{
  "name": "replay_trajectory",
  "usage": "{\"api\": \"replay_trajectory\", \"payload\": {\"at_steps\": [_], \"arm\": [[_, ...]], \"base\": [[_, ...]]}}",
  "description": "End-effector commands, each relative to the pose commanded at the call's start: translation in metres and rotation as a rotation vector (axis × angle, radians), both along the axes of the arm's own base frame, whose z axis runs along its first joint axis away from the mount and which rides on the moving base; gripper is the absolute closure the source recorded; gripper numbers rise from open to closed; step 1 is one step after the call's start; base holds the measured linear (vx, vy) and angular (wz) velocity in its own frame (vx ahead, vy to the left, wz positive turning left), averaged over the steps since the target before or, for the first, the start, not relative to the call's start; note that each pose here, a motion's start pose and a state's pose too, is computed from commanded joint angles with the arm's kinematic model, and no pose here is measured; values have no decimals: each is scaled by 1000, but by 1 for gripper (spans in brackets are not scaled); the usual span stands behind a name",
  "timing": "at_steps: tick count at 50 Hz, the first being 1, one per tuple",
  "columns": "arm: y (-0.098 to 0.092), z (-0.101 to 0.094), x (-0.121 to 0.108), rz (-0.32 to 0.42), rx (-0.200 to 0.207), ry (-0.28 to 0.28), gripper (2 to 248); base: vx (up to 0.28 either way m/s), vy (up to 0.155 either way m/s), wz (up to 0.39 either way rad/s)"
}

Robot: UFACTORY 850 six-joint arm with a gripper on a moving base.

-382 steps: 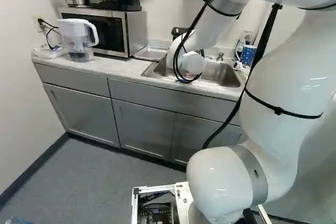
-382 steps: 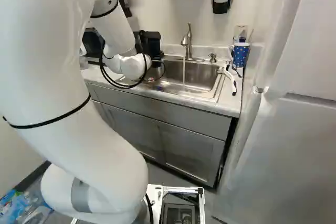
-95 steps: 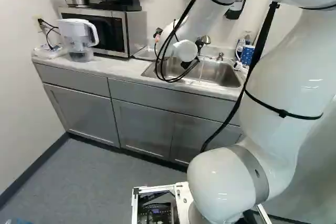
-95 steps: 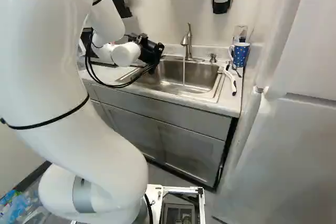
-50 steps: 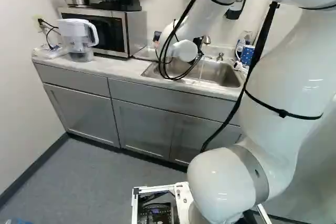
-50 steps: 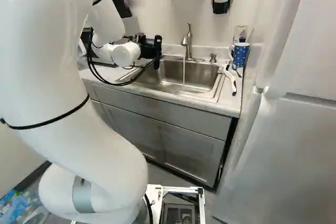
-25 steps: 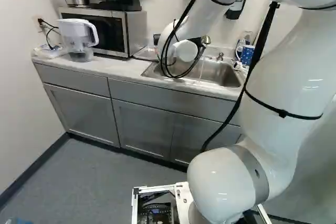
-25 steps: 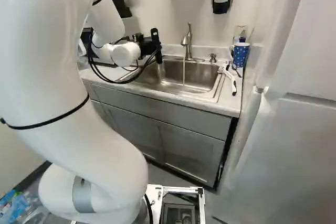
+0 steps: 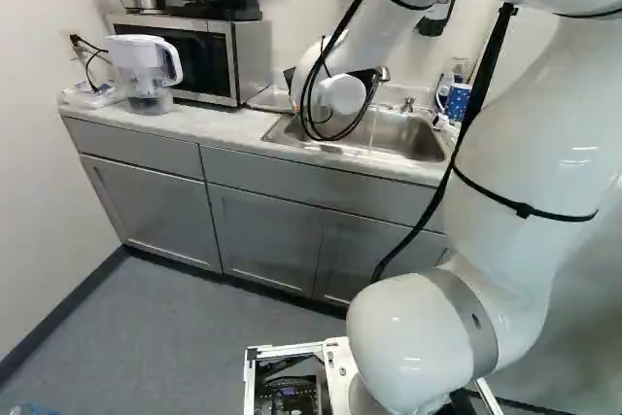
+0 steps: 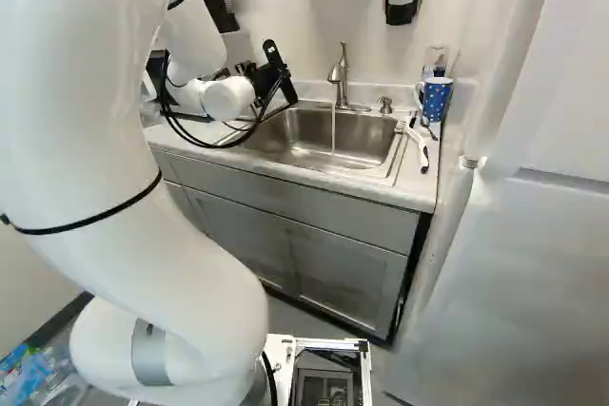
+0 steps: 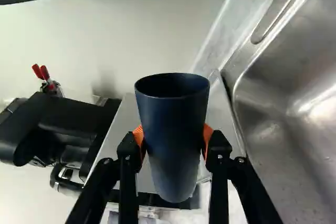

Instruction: Rinse the cup and place it in the tray

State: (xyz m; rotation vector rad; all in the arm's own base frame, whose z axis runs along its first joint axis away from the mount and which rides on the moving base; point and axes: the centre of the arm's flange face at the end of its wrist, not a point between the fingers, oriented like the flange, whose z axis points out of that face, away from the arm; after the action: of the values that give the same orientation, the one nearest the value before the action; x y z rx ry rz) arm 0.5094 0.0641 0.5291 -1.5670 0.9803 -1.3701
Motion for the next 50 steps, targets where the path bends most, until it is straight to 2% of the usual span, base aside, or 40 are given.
{"api": "replay_trajectory", "payload": {"at_steps": [50], "arm": [[0,0,0,40,-522,-45,127]], "base": [[0,0,0]]}}
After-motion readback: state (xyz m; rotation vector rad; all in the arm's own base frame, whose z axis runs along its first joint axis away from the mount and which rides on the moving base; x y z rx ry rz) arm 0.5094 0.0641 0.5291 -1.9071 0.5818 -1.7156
